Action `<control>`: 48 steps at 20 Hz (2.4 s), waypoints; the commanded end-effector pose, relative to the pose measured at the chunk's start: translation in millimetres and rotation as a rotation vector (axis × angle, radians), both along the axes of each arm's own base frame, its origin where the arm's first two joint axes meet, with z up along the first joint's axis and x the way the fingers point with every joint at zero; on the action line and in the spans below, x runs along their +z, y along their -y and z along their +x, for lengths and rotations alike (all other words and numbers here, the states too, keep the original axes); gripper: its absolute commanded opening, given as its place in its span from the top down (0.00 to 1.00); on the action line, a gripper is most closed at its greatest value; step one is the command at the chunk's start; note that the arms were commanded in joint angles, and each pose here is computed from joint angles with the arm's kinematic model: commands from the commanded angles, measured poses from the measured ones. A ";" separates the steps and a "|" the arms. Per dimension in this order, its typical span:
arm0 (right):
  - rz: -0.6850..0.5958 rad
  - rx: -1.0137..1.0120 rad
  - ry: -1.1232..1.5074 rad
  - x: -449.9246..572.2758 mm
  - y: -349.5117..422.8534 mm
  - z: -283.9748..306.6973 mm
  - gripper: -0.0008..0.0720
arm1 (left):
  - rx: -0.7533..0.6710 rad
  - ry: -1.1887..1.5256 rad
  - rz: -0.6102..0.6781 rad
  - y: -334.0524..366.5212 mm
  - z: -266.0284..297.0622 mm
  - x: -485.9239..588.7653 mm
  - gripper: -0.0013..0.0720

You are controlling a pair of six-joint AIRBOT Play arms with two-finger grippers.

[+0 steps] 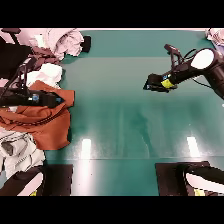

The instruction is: Fold the shirts.

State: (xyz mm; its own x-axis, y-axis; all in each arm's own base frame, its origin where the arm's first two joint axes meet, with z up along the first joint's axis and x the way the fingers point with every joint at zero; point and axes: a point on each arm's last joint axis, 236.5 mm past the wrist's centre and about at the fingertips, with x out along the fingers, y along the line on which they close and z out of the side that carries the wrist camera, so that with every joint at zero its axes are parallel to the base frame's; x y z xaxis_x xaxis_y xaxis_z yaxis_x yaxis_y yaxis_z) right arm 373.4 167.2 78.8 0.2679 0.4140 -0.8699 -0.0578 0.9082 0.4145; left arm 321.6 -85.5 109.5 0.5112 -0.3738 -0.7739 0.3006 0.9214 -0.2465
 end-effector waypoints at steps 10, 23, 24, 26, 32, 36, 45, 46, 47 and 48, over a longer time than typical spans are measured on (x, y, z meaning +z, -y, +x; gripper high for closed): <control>-0.061 0.132 0.039 -15.9 22.5 10.8 0.26 | 0.504 -0.269 0.128 -184.9 21.1 -53.5 0.06; -0.078 0.173 0.001 -19.1 34.3 -0.2 0.20 | 0.503 -0.409 0.224 -211.5 -26.5 -59.9 0.19; -0.077 0.177 0.002 -19.3 32.0 -0.6 0.20 | 0.538 -0.385 0.266 -219.9 -33.0 -48.6 0.19; -0.075 0.179 0.000 -19.2 28.2 -1.7 0.20 | 0.643 -0.362 0.313 -233.5 -47.5 -30.3 0.19; -0.072 0.169 0.005 -18.6 28.0 0.4 0.20 | 0.759 -0.486 0.317 -240.6 -71.0 -71.6 0.10; -0.074 0.171 0.005 -18.8 28.3 0.3 0.20 | 0.829 -0.526 0.220 -233.3 -56.8 -108.0 0.00; -0.073 0.164 0.020 -17.8 28.0 4.0 0.20 | 0.928 -0.445 0.058 -224.7 -17.1 -117.8 0.02; -0.073 0.165 0.019 -17.9 28.1 3.7 0.20 | 0.933 -0.434 0.047 -225.8 -11.2 -121.0 0.03; -0.073 0.165 0.019 -17.9 28.2 3.8 0.20 | 0.935 -0.427 0.037 -226.0 -6.4 -124.3 0.09; -0.073 0.165 0.020 -17.9 28.1 3.8 0.20 | 0.930 -0.424 0.021 -224.3 -1.6 -127.6 0.41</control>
State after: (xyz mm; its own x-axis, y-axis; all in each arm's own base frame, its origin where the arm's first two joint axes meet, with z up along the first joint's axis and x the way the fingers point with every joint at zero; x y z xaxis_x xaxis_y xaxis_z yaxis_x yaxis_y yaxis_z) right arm 376.4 138.9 60.6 0.2158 0.3894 -0.8954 -0.2153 0.9135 0.3453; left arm 305.0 138.6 -12.0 0.2346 0.0588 -0.9703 -0.6339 0.7660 -0.1069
